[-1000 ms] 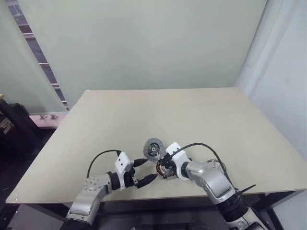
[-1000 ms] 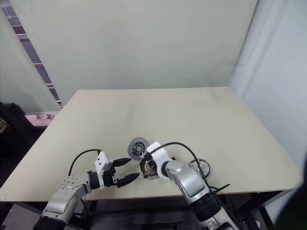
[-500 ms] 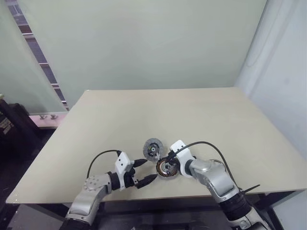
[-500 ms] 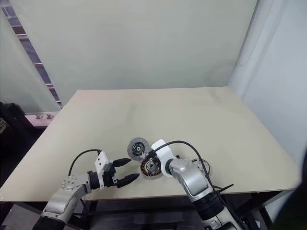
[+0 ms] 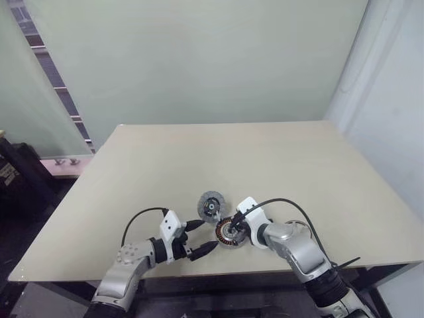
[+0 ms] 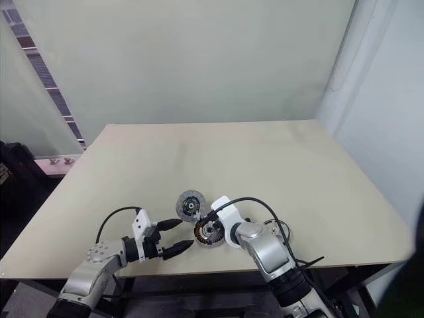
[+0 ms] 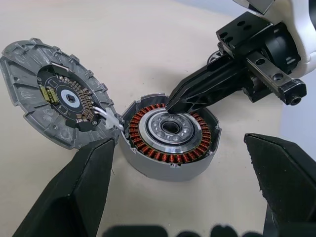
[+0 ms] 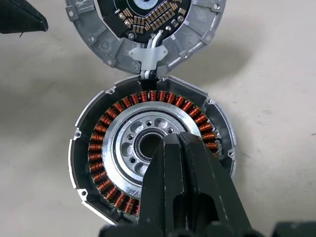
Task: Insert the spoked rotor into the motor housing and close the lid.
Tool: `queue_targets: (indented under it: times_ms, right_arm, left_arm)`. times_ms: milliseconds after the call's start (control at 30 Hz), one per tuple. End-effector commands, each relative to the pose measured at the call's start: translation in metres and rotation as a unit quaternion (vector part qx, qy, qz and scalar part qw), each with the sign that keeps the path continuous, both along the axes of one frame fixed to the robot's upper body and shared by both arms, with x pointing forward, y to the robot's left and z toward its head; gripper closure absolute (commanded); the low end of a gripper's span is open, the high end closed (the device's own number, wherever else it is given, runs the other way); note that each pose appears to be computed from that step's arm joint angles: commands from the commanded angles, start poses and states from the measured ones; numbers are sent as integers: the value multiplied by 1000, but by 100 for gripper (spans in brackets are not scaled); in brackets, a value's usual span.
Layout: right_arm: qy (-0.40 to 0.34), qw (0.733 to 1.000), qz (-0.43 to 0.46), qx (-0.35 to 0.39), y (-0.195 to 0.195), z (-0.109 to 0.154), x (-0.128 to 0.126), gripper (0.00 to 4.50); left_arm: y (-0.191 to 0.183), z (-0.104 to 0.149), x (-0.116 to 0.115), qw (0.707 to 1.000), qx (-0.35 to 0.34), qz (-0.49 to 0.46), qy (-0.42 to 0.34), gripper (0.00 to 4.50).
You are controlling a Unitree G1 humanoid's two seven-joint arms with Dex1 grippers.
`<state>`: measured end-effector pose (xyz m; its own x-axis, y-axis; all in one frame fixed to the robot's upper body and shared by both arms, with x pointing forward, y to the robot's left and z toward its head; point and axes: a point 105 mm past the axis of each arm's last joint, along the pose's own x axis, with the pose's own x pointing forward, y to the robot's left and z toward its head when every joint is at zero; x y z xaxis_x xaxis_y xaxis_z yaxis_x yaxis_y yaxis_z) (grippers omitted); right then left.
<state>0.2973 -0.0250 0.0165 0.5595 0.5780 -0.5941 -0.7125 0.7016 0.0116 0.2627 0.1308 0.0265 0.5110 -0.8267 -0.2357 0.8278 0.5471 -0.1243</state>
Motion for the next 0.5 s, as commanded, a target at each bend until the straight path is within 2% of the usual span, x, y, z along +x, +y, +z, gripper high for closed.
queue_targets:
  times_ms: [33,200,233,333,500]
  right_arm:
    - [-13,1000,18,11,7,10,-2,447]
    - [-37,999,6,17,2,19,2,447]
    - [-44,999,0,22,-1,24,4,429]
    - [-68,997,-29,32,-13,38,12,356]
    - [-110,989,-94,27,-51,60,27,179]
  left_arm:
    - [-2,11,5,1000,1,-8,-26,0]
    - [-2,12,6,1000,0,-9,-28,0]
    - [-2,11,6,1000,0,-9,-28,0]
    - [-3,11,7,1000,-2,-9,-28,0]
    - [-8,11,8,999,-8,-13,-29,0]
